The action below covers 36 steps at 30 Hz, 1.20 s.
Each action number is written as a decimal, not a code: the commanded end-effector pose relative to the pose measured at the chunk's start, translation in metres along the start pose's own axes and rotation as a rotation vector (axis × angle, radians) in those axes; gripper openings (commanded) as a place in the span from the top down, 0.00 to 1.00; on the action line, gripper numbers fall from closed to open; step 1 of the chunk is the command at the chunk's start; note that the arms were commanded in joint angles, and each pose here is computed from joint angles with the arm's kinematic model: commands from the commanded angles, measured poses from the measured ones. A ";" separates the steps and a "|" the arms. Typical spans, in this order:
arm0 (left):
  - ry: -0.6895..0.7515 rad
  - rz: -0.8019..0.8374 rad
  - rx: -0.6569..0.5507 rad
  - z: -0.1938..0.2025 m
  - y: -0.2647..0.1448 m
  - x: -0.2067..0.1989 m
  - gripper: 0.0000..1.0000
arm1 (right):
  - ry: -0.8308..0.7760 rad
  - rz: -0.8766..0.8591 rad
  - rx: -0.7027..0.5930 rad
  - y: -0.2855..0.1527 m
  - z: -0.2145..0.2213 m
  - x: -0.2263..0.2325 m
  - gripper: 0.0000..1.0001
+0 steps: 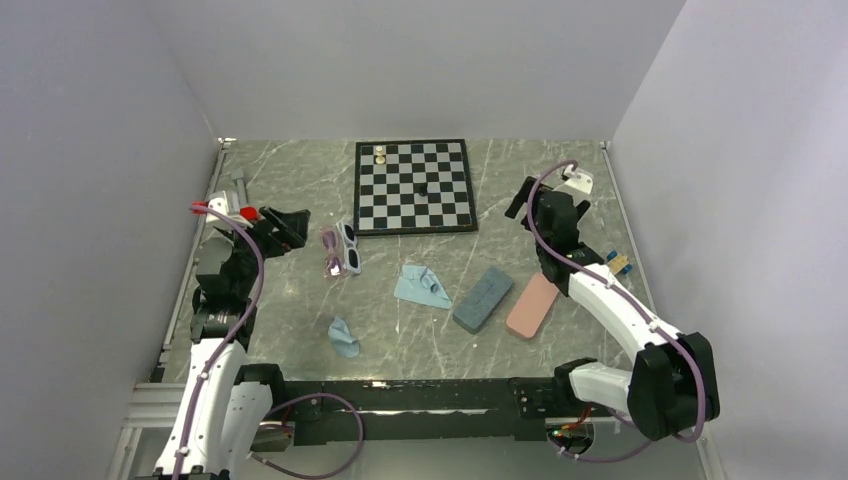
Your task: Organize the sunglasses
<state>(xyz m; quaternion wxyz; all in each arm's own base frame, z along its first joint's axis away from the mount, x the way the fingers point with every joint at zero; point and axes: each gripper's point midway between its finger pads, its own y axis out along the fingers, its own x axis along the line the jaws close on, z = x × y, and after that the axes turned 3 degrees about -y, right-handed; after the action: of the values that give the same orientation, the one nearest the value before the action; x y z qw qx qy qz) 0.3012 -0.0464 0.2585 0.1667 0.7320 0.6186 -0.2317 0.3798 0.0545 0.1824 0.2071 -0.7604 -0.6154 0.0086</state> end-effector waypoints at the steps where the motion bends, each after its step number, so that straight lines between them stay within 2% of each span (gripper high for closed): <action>1: 0.021 0.084 -0.051 -0.014 0.000 -0.017 0.01 | 0.041 -0.054 -0.157 -0.011 -0.046 0.011 0.00; 8: 0.031 0.081 -0.096 -0.019 0.000 -0.015 0.01 | 0.106 -0.144 -0.184 -0.021 -0.051 0.024 0.00; 12: 0.015 0.083 -0.109 -0.021 0.005 -0.014 0.01 | 0.122 -0.136 -0.005 -0.017 -0.033 0.035 0.00; 14: 0.015 0.082 -0.107 -0.021 0.008 -0.013 0.01 | 0.083 -0.080 0.154 -0.017 -0.007 0.030 0.00; 20: 0.014 0.039 -0.093 -0.021 0.020 -0.004 0.01 | 0.017 0.130 0.439 -0.033 0.059 0.019 0.00; 23: 0.013 0.048 -0.062 -0.013 0.024 -0.003 0.01 | -0.052 0.131 0.529 -0.051 0.099 0.033 0.00; 28: 0.013 0.040 -0.045 -0.008 0.028 0.001 0.01 | -0.084 0.242 0.654 -0.069 0.135 0.031 0.00; 32: 0.008 0.022 -0.026 -0.002 0.029 0.006 0.01 | -0.105 0.336 0.671 -0.082 0.151 0.019 0.00; 36: 0.006 0.046 -0.028 -0.002 0.029 0.002 0.01 | -0.057 0.315 0.696 -0.091 0.168 0.021 0.00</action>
<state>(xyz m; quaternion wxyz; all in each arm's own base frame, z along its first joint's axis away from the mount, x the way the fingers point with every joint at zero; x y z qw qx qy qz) 0.3281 -0.0457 0.2357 0.1585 0.7294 0.6198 -0.2421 0.2676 0.1401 0.0636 0.4142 -0.7157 -0.4790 0.2947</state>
